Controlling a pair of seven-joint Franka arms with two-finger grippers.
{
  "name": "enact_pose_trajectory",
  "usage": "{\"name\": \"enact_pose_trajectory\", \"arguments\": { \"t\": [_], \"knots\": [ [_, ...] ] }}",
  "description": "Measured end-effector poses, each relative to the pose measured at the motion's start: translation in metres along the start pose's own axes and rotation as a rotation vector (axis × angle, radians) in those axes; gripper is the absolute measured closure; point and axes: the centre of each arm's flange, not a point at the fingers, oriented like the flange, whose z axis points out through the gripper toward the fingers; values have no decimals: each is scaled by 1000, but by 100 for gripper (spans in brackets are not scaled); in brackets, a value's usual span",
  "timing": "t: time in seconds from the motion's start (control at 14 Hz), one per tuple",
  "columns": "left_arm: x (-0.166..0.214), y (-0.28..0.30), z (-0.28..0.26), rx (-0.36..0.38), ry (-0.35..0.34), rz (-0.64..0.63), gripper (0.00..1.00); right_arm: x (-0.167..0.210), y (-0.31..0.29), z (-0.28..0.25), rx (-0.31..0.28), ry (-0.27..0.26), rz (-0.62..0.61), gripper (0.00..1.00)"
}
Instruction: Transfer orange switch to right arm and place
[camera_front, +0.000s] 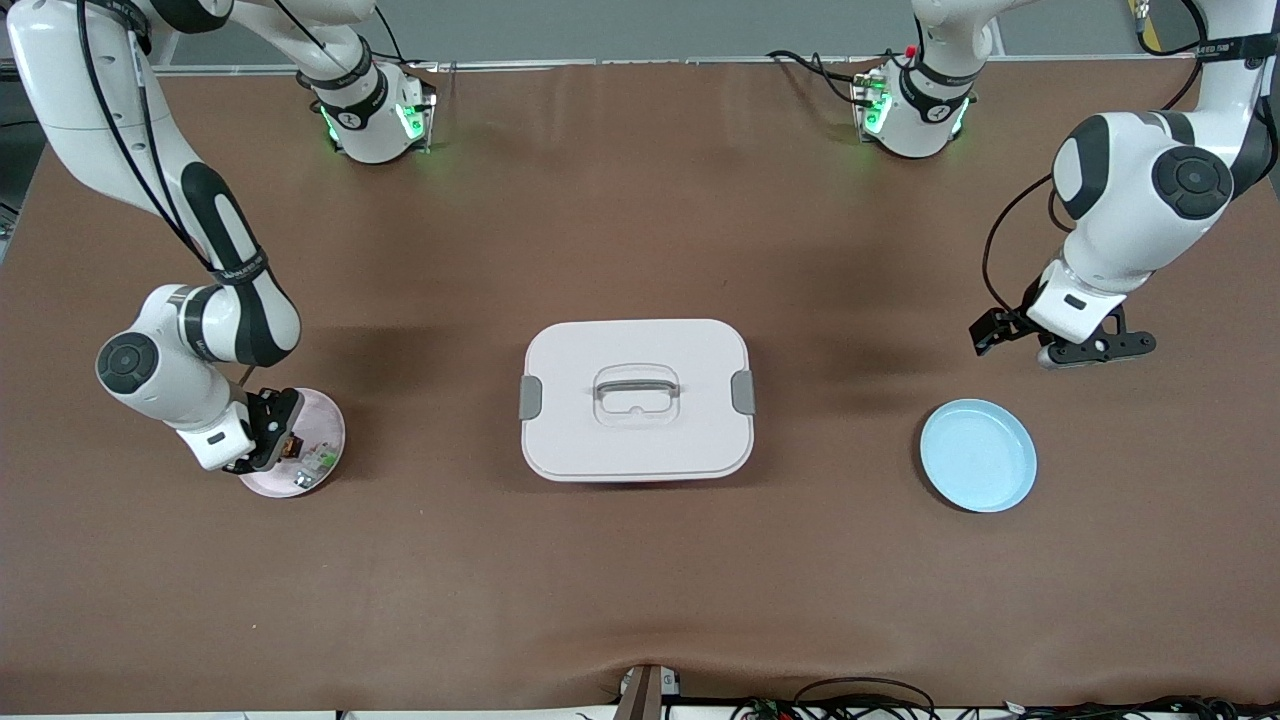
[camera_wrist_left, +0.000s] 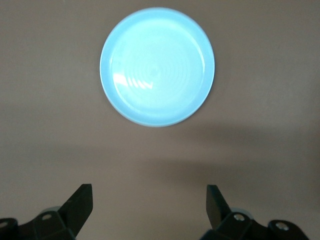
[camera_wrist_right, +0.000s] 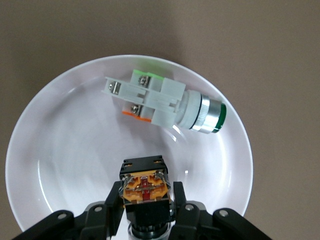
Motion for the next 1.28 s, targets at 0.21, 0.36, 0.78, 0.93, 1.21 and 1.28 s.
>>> {"name": "enact_pose_trajectory", "arguments": {
  "t": [0.21,0.36,0.78,0.93,1.21,1.28],
  "knots": [
    [1,4,-28,-1,-157,-13,0,0,0,0,1,1,1,56],
    [12,5,-65,1,-253,-9,0,0,-1,2,6,0,1,41],
    [77,-1,-155,-69,-342,9,0,5,15,-24,108,-15,12,0],
    [83,0,-176,-78,-297,12,0,5,28,-56,155,-27,63,0],
    [71,2,-229,-70,-177,6,0,4,38,-120,197,-55,338,0],
    [65,2,-237,-62,-160,4,0,3,36,-132,202,-63,404,0]
  ]
}}
